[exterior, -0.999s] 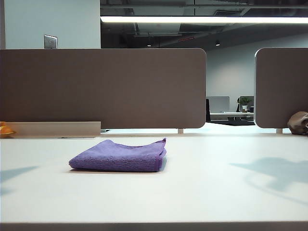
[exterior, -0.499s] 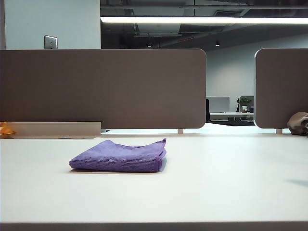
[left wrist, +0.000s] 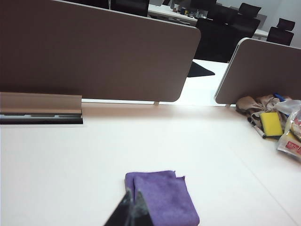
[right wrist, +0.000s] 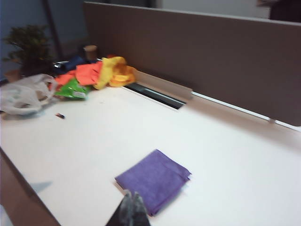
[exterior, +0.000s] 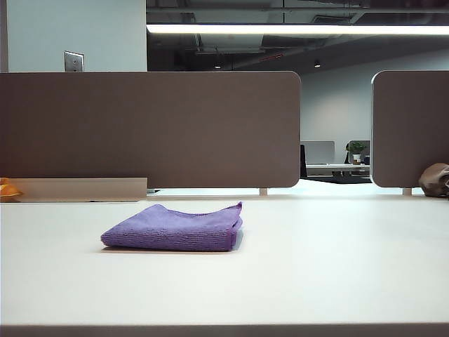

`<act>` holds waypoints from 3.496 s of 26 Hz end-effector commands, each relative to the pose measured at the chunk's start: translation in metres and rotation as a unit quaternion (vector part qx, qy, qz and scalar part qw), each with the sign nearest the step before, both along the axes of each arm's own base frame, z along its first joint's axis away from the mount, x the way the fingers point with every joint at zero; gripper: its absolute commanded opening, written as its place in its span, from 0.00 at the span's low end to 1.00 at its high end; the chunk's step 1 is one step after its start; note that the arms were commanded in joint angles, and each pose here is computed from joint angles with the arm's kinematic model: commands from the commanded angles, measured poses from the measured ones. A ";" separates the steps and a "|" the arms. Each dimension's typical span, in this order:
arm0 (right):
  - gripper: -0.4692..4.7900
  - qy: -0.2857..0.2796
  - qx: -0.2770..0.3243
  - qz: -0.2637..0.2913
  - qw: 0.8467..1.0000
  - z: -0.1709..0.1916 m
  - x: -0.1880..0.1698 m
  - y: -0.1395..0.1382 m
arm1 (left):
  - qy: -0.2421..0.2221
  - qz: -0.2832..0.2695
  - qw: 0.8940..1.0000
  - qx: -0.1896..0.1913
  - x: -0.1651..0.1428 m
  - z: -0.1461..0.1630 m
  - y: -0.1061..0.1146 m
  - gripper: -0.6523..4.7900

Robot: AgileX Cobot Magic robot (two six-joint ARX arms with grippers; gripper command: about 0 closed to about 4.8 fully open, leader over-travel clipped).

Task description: Fold the bottom of the cloth upward, then fold it vertically to form a square shape.

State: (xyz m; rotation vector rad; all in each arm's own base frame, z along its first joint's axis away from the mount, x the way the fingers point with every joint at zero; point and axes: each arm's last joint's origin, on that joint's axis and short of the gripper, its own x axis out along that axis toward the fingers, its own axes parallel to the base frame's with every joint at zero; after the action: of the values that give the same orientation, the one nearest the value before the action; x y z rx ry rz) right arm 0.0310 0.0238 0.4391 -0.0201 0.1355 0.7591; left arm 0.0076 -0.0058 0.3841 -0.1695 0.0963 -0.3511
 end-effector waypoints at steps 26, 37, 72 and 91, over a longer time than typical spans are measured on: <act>0.09 0.012 0.105 -0.043 0.993 -0.173 0.054 0.019 | 0.015 -0.042 0.999 -0.025 0.076 -0.127 -0.020 0.11; 0.09 0.074 0.107 -0.060 0.990 -0.233 0.067 0.023 | 0.028 -0.044 0.998 0.031 0.089 -0.170 -0.022 0.11; 0.10 0.175 0.010 -0.205 0.963 -0.311 0.067 0.015 | 0.121 0.045 0.988 0.081 0.095 -0.244 -0.018 0.11; 0.10 0.158 0.011 -0.234 0.959 -0.309 0.069 0.014 | 0.073 0.078 0.993 0.052 0.098 -0.238 -0.017 0.11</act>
State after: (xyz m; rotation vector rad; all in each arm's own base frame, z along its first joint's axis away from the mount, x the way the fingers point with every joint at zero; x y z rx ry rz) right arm 0.0981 0.0384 0.1282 0.1510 0.4644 0.3211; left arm 0.1054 -0.0228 0.1435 -0.0962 0.2611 -0.1796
